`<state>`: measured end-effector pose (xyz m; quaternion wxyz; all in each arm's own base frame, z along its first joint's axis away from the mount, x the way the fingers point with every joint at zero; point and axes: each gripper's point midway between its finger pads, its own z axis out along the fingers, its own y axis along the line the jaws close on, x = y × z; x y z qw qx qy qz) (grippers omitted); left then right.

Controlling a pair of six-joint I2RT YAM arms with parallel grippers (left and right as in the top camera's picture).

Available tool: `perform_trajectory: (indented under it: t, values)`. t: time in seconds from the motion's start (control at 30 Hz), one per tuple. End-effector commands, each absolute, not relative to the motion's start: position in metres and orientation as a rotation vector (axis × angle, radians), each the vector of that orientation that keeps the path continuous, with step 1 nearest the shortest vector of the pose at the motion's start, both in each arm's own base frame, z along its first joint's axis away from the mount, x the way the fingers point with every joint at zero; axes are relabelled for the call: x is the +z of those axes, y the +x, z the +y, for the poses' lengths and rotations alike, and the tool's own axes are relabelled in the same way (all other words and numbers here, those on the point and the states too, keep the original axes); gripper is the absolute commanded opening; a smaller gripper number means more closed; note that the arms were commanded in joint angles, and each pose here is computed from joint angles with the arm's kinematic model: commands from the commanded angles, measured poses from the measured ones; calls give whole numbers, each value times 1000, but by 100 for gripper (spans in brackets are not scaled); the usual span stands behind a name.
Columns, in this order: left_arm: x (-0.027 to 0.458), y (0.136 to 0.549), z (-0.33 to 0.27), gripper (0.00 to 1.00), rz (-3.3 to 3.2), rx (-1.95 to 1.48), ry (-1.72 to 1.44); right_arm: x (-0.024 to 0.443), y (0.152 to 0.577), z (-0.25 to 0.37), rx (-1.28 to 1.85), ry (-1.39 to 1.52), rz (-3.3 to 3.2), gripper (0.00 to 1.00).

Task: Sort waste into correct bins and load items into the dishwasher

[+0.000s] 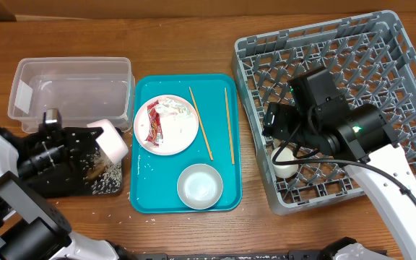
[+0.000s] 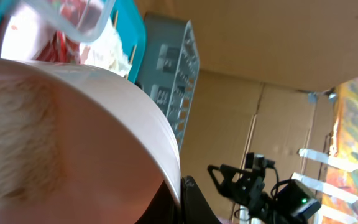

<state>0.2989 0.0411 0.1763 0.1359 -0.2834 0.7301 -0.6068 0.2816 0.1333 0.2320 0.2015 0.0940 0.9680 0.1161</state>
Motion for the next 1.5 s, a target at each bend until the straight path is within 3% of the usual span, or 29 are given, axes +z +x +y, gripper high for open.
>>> perform_trajectory:
  t: [0.0, 0.2, 0.3, 0.4, 0.5, 0.6, 0.87, 1.07, 1.3, 1.47]
  values:
    - [184, 307, 57, 4, 2008, -1728, -759, 240, 284, 136, 342, 256, 2678, 84]
    - [173, 305, 59, 4, 2061, -1676, -711, 240, 284, 136, 342, 256, 2678, 84]
    - [176, 296, 49, 4, 2081, -1786, -873, 240, 284, 136, 342, 256, 2678, 84]
    - [192, 302, 49, 4, 1983, -1689, -586, 240, 283, 136, 345, 255, 2679, 84]
    - [180, 295, 46, 4, 2057, -1808, -854, 240, 282, 138, 361, 250, 2687, 84]
    - [192, 301, 47, 4, 1979, -1734, -643, 239, 280, 137, 356, 251, 2697, 84]
    - [191, 285, 33, 4, 2095, -1766, -662, 239, 280, 137, 357, 251, 2696, 84]
    - [199, 283, 1, 4, 2279, -1646, -429, 240, 282, 138, 361, 250, 2689, 84]
    - [163, 270, -50, 4, 2859, -1077, -359, 242, 286, 140, 375, 248, 2668, 84]
    - [143, 258, -55, 4, 3009, -277, -491, 242, 285, 140, 372, 248, 2672, 84]
